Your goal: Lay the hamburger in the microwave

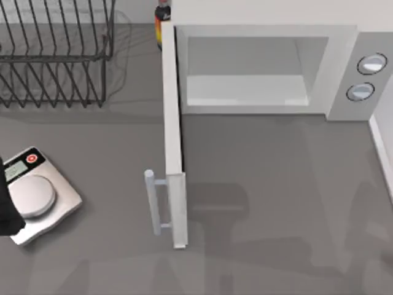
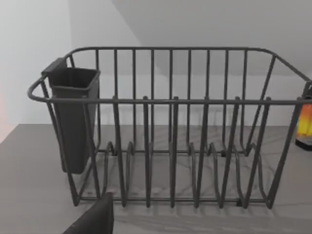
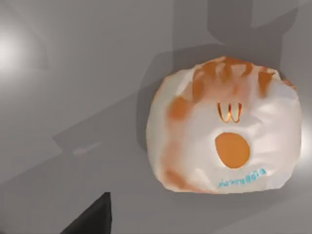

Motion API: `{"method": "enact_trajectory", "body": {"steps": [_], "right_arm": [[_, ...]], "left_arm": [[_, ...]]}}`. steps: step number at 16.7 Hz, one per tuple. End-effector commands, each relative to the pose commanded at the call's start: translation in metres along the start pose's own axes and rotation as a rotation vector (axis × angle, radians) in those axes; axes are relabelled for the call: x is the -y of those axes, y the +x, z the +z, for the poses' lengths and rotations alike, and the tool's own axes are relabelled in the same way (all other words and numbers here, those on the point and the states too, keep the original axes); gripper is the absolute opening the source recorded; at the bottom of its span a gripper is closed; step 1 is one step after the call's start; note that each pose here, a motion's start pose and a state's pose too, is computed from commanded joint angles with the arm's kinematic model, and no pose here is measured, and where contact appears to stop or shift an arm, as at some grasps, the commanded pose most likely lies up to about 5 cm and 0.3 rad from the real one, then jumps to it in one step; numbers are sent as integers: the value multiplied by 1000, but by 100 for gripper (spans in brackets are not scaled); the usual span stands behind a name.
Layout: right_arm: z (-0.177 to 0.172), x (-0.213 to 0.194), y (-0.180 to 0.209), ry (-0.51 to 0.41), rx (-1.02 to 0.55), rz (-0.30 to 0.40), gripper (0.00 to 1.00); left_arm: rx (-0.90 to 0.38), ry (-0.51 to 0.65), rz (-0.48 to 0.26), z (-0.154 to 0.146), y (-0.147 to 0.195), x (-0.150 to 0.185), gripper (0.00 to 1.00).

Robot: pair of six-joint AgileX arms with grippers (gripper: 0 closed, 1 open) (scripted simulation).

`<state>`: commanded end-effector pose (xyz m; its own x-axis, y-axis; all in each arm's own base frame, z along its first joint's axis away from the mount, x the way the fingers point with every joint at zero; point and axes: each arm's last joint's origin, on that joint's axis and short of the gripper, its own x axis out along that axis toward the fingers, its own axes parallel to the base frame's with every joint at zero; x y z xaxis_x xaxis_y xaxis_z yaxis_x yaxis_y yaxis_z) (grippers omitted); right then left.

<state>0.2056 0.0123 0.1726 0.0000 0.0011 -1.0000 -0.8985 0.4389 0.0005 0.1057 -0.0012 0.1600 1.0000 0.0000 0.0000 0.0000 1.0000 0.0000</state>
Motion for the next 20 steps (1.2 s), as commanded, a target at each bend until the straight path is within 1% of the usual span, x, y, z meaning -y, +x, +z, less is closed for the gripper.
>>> {"method": "enact_trajectory", "body": {"steps": [6, 8, 12, 15, 20], "right_arm": [[-1, 0, 4, 2, -1, 2, 100], [0, 1, 17, 0, -3, 5, 100], [2, 4, 54, 1, 5, -9, 100], [1, 1, 76, 0, 2, -3, 100], [0, 0, 80, -1, -1, 1, 100]], "left_arm": [[0, 0, 0, 0, 0, 0, 100], [0, 0, 0, 0, 0, 0, 100], [0, 0, 0, 0, 0, 0, 100], [0, 0, 0, 0, 0, 0, 100], [0, 0, 0, 0, 0, 0, 100]]}}
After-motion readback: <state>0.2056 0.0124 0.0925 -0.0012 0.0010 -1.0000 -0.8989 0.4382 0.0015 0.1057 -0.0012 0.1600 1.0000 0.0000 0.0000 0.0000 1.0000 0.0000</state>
